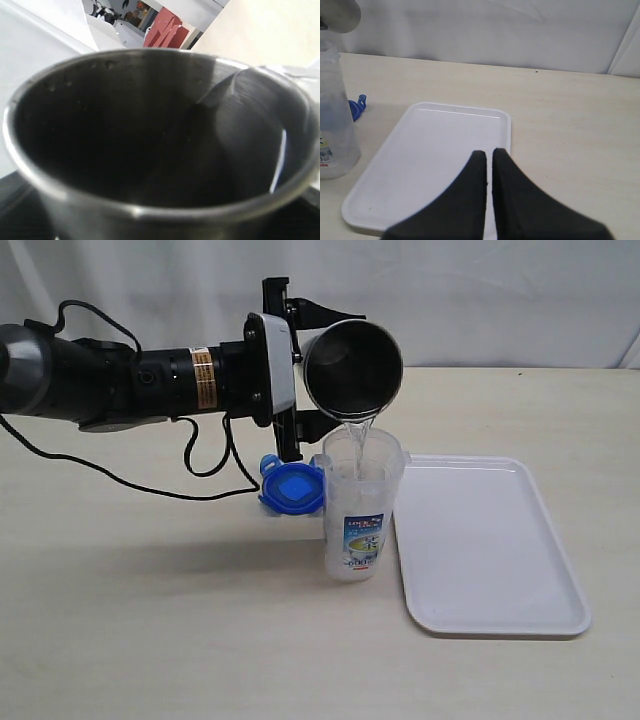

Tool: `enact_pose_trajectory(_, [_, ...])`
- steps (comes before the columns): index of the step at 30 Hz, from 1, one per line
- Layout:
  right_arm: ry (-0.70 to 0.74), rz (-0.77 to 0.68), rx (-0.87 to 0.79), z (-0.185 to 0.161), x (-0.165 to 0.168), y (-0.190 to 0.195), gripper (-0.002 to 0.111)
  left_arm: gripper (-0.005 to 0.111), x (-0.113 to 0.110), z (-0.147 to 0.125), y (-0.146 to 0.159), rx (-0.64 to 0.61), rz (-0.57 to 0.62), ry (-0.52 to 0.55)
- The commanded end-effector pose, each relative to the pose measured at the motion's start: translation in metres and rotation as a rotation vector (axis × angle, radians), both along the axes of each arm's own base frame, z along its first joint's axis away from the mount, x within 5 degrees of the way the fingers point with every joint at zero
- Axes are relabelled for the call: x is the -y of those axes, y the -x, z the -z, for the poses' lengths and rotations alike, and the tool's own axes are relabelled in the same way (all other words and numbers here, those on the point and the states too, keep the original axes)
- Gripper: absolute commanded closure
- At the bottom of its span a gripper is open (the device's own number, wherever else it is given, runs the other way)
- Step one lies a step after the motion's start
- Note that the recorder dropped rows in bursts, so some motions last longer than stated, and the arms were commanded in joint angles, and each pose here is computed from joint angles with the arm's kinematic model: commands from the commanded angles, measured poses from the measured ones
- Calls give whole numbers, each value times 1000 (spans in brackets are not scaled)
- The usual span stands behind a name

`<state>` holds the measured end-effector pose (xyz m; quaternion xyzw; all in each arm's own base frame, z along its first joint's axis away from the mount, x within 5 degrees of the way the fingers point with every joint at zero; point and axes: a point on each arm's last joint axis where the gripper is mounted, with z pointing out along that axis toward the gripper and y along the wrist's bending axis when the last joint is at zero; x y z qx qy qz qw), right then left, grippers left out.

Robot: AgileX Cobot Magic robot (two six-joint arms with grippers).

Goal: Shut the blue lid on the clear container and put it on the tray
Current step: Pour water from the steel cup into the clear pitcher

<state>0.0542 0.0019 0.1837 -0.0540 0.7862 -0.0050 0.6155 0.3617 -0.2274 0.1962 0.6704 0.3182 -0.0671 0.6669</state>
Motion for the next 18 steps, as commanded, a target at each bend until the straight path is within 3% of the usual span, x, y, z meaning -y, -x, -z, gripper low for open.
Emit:
enact_pose_trajectory(1, [4,1,15,-1,0,0,104,107,1,-23,0,59,2,93])
enact_pose_trajectory(18, [4,1,15,-1,0,0,104,107,2,-23,0,91,6,83])
